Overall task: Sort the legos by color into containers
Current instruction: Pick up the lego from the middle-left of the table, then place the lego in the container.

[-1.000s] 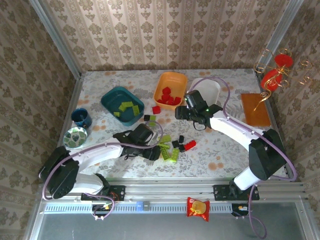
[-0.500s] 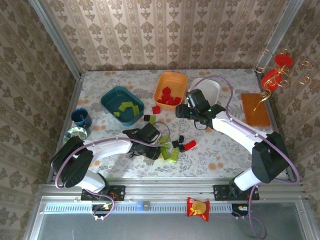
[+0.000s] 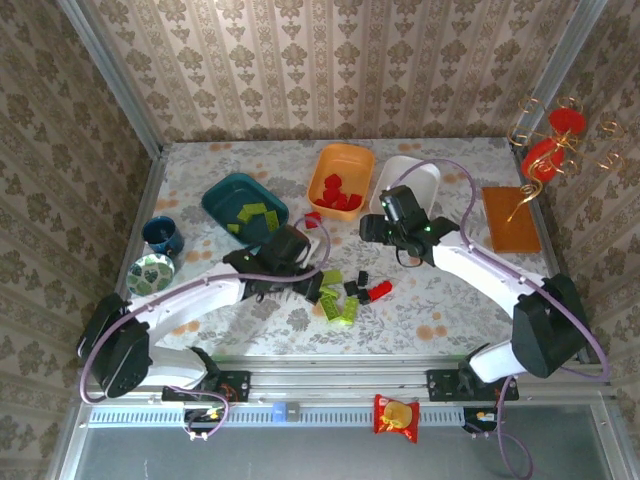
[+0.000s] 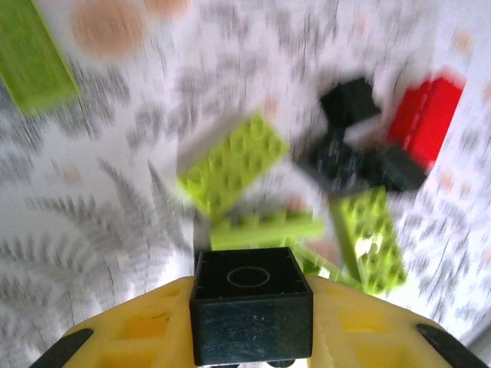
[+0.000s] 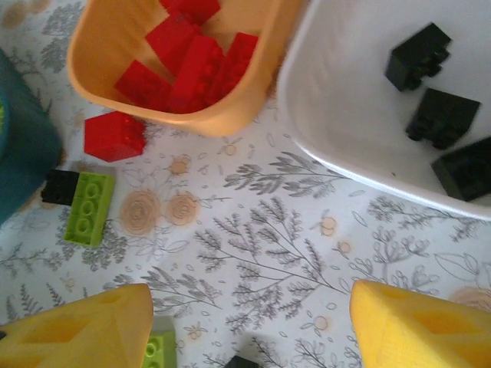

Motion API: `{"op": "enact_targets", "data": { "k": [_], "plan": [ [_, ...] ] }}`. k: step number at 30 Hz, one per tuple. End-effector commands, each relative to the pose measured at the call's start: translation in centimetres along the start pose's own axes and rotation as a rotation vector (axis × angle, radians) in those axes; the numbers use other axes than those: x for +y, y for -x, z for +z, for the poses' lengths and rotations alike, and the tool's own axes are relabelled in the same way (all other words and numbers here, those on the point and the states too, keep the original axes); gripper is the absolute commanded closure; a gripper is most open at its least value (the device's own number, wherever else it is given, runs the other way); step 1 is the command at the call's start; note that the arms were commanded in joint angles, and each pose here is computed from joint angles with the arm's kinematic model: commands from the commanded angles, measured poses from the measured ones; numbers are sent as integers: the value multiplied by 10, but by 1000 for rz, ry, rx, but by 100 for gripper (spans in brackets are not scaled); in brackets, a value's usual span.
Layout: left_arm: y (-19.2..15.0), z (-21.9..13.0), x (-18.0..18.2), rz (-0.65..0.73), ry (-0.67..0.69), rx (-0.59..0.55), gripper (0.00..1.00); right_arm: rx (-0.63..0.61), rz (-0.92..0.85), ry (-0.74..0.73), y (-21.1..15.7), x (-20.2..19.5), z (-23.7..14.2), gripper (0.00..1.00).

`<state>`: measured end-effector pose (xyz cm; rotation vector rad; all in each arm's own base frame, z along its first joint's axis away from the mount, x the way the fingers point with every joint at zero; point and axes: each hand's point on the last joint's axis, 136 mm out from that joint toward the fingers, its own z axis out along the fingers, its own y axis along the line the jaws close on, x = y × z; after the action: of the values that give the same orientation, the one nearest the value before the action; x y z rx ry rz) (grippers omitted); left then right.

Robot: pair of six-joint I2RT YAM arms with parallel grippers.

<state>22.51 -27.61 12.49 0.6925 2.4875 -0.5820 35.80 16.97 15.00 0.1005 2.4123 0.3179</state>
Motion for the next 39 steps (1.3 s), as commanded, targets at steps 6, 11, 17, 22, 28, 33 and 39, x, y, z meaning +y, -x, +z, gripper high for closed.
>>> {"op": "enact_targets", "data": {
  "k": [6,11,17,22,28,33,39],
  "plan": [
    [153,44,-34,71,-113,-227,70,-166,118,-179,0,-59,-49,30],
    [208,91,-46,92,-168,-232,71,-239,156,-209,-8,-81,-81,30],
    [238,137,-67,73,-282,-194,70,-273,157,-210,-10,-88,-96,30],
    [250,157,-69,47,-291,-174,50,-270,147,-200,-6,-84,-97,30],
    [276,116,-69,32,-291,-262,15,-265,140,-170,-4,-77,-92,29],
    [280,53,-71,43,-290,-382,3,-238,124,-117,-4,-64,-79,28],
    [241,-10,-51,-15,-268,-481,0,-157,88,-42,-8,-42,-58,28]
  ]
}}
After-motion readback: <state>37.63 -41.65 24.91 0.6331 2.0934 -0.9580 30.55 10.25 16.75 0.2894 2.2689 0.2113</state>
